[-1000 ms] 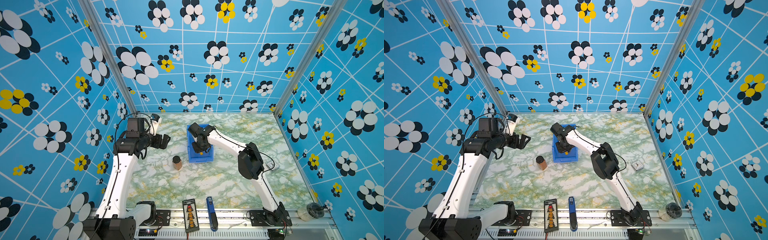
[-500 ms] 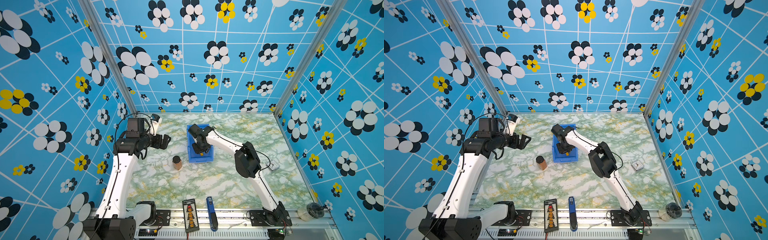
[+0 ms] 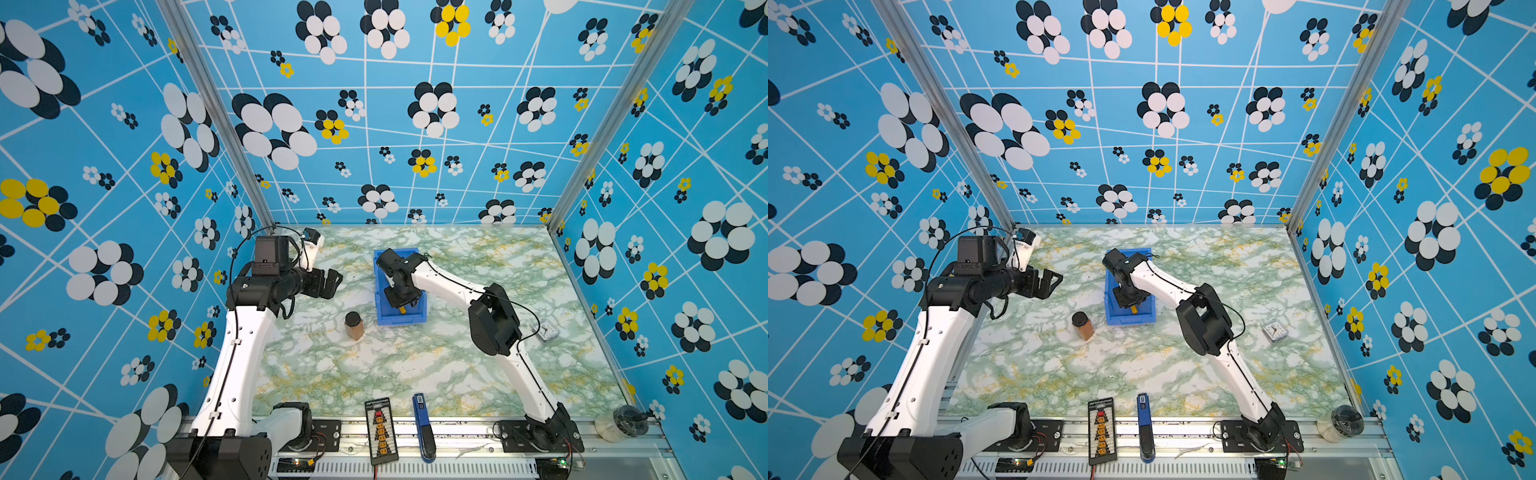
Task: Put the screwdriver in the bin
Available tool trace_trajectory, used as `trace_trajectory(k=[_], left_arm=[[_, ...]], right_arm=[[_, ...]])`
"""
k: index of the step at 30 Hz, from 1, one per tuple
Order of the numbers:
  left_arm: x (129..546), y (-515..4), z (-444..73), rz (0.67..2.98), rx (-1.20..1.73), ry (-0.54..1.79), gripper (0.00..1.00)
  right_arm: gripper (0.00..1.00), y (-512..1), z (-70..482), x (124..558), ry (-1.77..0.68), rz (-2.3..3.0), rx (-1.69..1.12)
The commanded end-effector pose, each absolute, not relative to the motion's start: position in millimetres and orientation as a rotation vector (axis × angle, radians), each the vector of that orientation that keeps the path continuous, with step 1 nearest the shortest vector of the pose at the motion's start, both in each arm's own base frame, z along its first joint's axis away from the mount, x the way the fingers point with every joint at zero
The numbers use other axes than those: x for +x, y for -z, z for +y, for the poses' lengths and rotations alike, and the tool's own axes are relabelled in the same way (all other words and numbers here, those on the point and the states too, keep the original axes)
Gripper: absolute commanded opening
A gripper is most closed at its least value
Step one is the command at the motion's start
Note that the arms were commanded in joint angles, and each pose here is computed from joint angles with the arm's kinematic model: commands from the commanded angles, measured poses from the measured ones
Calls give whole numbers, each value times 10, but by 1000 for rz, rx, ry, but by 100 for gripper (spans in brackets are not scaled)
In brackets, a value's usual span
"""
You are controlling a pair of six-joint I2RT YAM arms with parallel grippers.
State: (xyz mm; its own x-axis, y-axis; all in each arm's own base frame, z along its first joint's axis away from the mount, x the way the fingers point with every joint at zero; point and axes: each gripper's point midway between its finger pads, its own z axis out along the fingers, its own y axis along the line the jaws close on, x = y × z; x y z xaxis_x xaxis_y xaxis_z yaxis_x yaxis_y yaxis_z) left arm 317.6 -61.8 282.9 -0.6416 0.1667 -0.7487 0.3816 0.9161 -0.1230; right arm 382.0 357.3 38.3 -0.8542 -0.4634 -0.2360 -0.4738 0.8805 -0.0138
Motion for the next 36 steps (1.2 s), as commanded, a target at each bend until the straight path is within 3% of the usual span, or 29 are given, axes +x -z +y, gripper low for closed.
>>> trace_trajectory(k=[1, 15, 21, 25, 29, 36], left_arm=[[3153, -2850, -668, 2280, 392, 379, 99], [3359, -2945, -592, 2254, 321, 335, 99], [3515, -2851, -385, 2266, 195, 236, 99], [3612, -2719, -157, 2250, 52, 192, 99], [3700, -2476, 104, 2224, -90, 209, 99], [3765, -1948, 643, 2042, -386, 214, 99]], right_arm=[[36, -715, 3480, 3840, -40, 2778, -711], [49, -2057, 3326, 3890, -93, 2536, -634], [66, -2658, 3029, 3872, -99, 2367, -531], [77, -2755, 2570, 3940, -137, 2305, -371], [99, -2656, 1955, 4007, -144, 2259, -166], [99, -2525, 1221, 4053, -80, 2118, 16]])
